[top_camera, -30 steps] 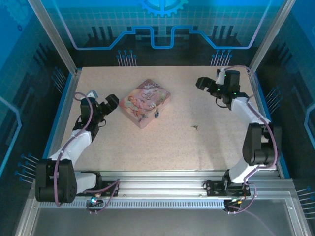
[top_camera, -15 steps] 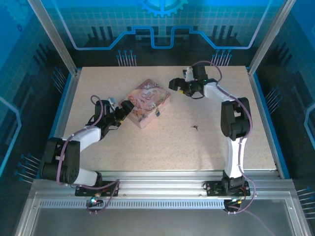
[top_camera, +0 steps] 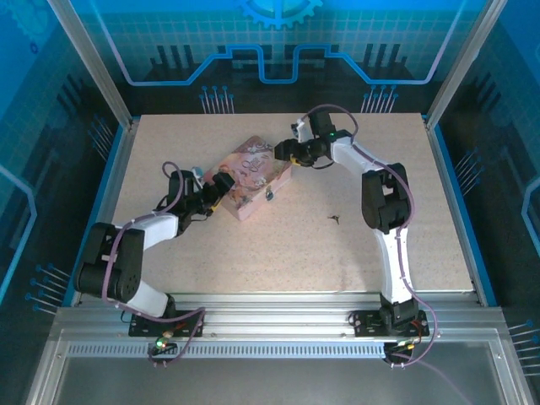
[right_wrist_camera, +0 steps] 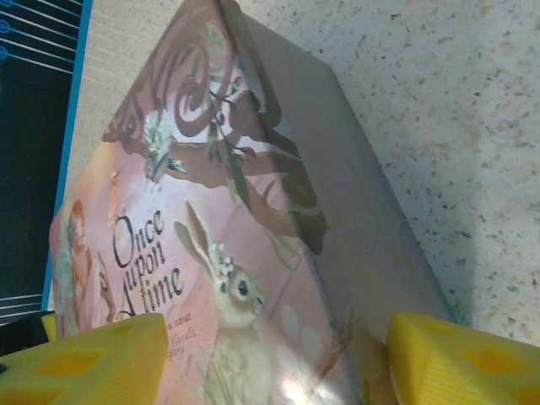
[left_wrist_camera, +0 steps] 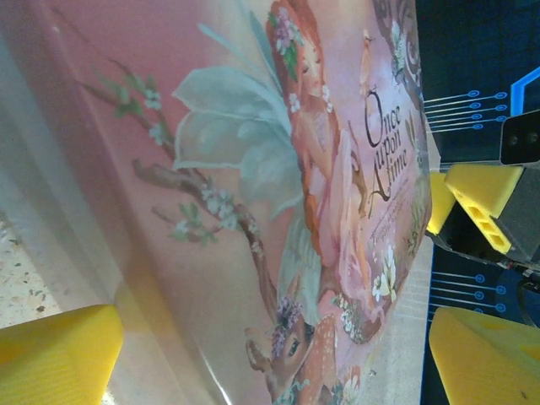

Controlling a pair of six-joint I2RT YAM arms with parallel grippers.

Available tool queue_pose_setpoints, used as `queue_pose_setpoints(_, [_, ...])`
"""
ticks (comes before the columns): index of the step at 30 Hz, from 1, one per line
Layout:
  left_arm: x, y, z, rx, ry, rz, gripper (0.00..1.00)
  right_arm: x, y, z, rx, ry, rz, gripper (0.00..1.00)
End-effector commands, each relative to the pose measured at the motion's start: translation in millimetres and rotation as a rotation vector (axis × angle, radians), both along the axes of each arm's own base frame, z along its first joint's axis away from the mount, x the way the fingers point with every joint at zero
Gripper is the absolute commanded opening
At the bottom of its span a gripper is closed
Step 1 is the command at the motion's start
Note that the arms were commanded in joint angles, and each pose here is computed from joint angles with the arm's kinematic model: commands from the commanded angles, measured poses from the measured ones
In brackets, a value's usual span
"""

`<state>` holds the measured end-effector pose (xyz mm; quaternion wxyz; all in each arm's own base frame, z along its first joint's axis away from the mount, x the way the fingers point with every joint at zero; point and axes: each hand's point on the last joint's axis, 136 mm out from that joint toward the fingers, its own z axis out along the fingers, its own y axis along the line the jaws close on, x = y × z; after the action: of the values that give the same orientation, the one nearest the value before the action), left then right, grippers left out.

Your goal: Unlock the padlock with the key

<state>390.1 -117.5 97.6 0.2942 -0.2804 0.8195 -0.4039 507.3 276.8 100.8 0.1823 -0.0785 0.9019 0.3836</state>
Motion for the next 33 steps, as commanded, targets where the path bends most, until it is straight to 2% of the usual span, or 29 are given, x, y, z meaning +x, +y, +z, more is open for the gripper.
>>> queue_pose_setpoints(1, [8,-11,12,-0.034,-0.028,-0.049,0.93,-32,7,16,0.017,0.006,0.095,0.65])
queue_pose_setpoints(11, [5,-31,10,-0.037,-0.013,-0.14,0.89,-95,-8,22,-0.021,-0.031,0.143,0.64])
queue_pose_setpoints(18, [4,-59,11,-0.037,-0.006,-0.215,0.89,-129,-33,13,-0.054,-0.025,0.071,0.64])
queue_pose_setpoints(24, [13,-88,10,-0.044,-0.003,-0.279,0.88,-137,-60,1,-0.082,-0.008,-0.028,0.66])
queue_pose_setpoints(33, [30,-110,12,-0.063,-0.001,-0.299,0.88,-122,-82,6,-0.082,-0.01,-0.099,0.67])
